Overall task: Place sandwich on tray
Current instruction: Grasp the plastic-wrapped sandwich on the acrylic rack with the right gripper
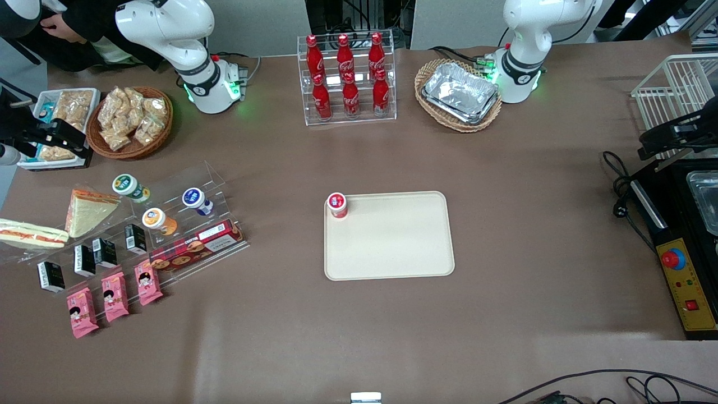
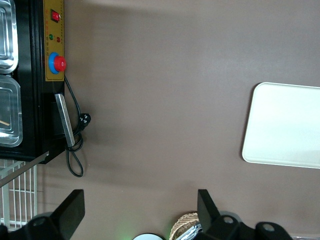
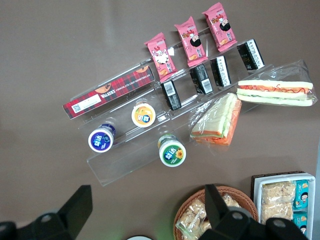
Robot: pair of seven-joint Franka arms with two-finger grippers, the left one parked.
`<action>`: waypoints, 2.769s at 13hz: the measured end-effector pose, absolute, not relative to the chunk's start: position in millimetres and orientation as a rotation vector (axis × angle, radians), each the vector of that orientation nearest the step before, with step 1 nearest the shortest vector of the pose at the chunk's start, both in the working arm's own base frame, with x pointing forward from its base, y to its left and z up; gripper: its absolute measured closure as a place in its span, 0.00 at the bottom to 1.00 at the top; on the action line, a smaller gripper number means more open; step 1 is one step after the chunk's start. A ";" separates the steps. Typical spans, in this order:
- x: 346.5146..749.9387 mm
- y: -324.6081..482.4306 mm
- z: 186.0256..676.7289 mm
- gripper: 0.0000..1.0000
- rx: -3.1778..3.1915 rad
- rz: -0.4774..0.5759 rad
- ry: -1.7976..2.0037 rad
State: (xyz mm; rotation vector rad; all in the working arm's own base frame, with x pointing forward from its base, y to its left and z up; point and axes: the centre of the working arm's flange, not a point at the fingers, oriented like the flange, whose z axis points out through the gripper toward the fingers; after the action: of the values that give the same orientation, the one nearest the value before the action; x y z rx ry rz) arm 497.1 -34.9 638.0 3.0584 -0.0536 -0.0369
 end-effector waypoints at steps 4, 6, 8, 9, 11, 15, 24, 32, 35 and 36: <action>497.4 -34.8 637.7 0.00 3.058 -0.037 -0.046; 497.5 -35.1 637.5 0.00 3.059 -0.038 -0.047; 499.9 -37.3 633.1 0.00 3.060 -0.052 -0.053; 501.6 -37.2 630.3 0.00 3.059 -0.061 -0.053; 503.2 -37.1 627.8 0.00 3.058 -0.068 -0.052; 503.1 -52.8 627.8 0.00 3.060 -0.065 -0.102; 486.5 -208.6 619.8 0.00 2.961 0.021 -0.833; 498.5 -315.7 553.9 0.00 2.708 0.124 -1.520; 511.8 -325.5 528.9 0.00 2.619 0.137 -1.676; 517.5 -329.8 517.7 0.00 2.575 0.148 -1.743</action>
State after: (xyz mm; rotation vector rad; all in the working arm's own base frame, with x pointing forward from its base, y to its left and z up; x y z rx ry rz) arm 517.5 -329.8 517.7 2.5749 -1.7428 0.1476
